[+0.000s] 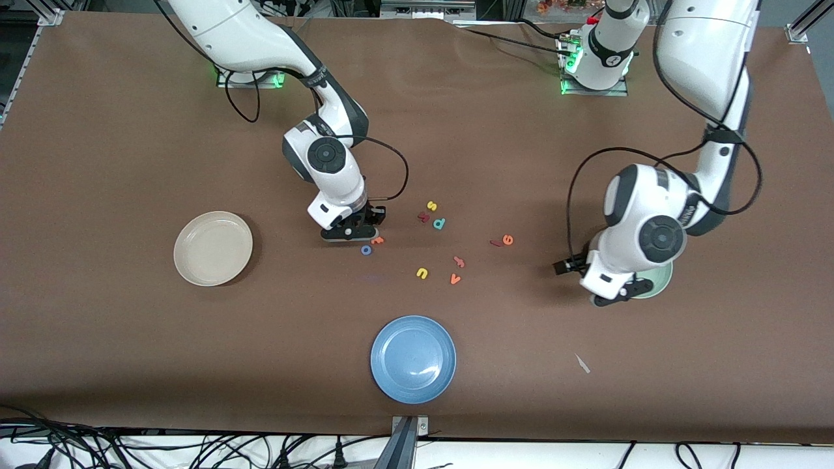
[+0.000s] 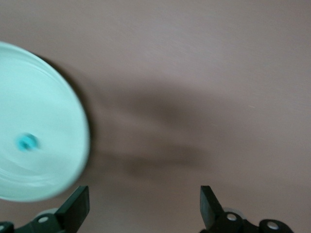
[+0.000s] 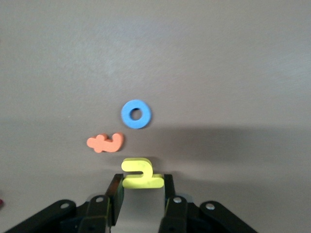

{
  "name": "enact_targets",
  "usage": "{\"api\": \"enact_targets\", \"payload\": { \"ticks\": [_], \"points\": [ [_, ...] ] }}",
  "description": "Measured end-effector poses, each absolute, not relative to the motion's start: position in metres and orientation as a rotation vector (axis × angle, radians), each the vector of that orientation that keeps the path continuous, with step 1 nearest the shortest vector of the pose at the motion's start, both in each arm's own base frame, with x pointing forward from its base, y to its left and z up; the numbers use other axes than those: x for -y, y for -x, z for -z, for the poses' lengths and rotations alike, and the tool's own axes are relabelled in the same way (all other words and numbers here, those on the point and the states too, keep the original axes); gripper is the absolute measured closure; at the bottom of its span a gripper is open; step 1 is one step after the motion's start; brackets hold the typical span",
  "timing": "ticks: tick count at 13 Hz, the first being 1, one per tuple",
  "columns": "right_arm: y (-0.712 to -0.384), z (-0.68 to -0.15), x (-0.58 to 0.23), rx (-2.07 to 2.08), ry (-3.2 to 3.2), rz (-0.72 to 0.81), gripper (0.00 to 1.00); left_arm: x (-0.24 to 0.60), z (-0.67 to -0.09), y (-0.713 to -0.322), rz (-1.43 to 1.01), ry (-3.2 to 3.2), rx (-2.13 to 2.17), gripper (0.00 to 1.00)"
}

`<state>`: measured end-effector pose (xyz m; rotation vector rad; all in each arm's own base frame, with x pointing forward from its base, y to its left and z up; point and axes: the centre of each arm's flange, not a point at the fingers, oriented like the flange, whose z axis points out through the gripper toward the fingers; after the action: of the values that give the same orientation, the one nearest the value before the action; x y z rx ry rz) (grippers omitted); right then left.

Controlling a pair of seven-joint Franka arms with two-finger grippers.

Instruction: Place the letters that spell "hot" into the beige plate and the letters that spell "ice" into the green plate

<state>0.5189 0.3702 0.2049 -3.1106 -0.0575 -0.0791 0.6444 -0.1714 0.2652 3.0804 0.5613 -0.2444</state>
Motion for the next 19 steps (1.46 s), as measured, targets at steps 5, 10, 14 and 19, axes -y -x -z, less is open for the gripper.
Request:
{"api": "enact_targets", "payload": {
  "ticks": [5,10,14,19],
  "points": [
    [-0.563,-0.268,-0.280,0.165,3.153,0.095,0.63,0.223,-0.223,-0.635,0.219,-3.024,-0.715,0.06],
    [-0.593,-0.292,-0.153,0.395,3.176,0.020,0.63,0.253,-0.181,-0.622,0.221,-3.001,-0.839,0.11],
    [-0.599,-0.304,-0.076,0.462,3.179,-0.058,0.60,0.270,-0.163,-0.598,0.297,-2.977,-0.972,0.14],
    [-0.597,-0.299,-0.069,0.453,3.176,-0.077,0.22,0.279,-0.170,-0.572,0.335,-2.981,-0.989,0.21]
  ]
}}
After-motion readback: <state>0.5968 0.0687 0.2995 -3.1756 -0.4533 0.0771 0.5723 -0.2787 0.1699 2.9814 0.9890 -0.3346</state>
